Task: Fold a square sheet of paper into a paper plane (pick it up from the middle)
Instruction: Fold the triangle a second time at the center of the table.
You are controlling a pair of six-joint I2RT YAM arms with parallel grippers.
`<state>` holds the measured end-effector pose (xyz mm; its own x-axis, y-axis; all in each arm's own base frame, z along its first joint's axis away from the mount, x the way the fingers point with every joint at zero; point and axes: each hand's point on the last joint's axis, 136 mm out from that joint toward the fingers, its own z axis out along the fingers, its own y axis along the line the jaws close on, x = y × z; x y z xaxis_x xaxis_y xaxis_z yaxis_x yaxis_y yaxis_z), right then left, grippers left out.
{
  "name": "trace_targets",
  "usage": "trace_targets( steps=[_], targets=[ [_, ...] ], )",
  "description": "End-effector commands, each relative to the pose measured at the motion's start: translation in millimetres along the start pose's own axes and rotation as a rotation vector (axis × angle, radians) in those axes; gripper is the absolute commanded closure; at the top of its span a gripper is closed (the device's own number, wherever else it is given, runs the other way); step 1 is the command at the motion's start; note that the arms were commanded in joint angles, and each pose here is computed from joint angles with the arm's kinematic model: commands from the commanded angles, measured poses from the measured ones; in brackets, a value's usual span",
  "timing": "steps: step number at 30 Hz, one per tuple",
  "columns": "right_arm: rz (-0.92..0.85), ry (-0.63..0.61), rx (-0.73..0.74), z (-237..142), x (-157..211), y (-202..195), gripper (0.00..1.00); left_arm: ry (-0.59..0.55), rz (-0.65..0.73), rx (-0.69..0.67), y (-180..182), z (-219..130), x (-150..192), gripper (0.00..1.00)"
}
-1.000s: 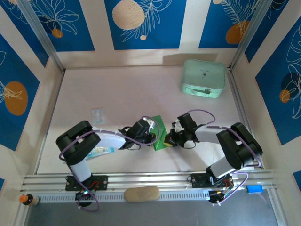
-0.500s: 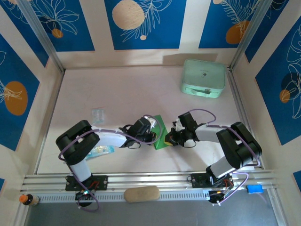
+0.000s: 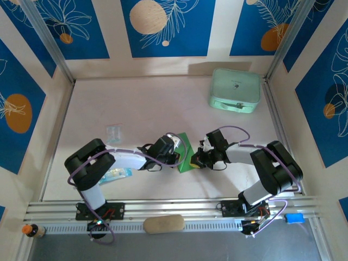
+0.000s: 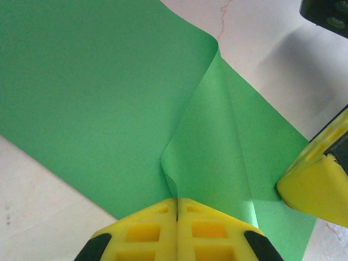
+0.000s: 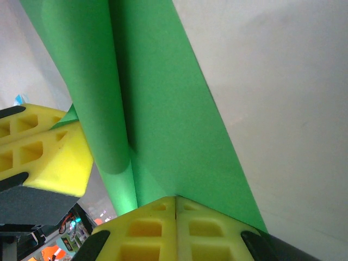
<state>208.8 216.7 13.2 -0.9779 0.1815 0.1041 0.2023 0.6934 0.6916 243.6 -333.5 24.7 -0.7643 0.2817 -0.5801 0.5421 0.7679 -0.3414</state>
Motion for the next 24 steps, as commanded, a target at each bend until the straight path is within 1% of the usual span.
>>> trace_targets(
  steps=[1,8,18,24],
  targets=[
    [0.045,0.02,0.071,2.7,6.5,-21.3,1.0,-0.04,0.019,-0.002,0.0,-3.2,-15.5,0.98],
    [0.045,0.023,0.069,2.8,6.4,-21.3,1.0,-0.064,0.016,0.033,-3.1,-1.5,-20.2,0.96],
    [0.048,0.019,0.07,2.6,5.5,-22.1,1.0,-0.051,-0.002,0.028,3.8,0.5,-18.1,0.95],
    [0.046,0.02,0.069,2.9,5.5,-21.7,1.0,-0.059,-0.006,0.049,1.5,2.5,-20.5,0.95]
  ],
)
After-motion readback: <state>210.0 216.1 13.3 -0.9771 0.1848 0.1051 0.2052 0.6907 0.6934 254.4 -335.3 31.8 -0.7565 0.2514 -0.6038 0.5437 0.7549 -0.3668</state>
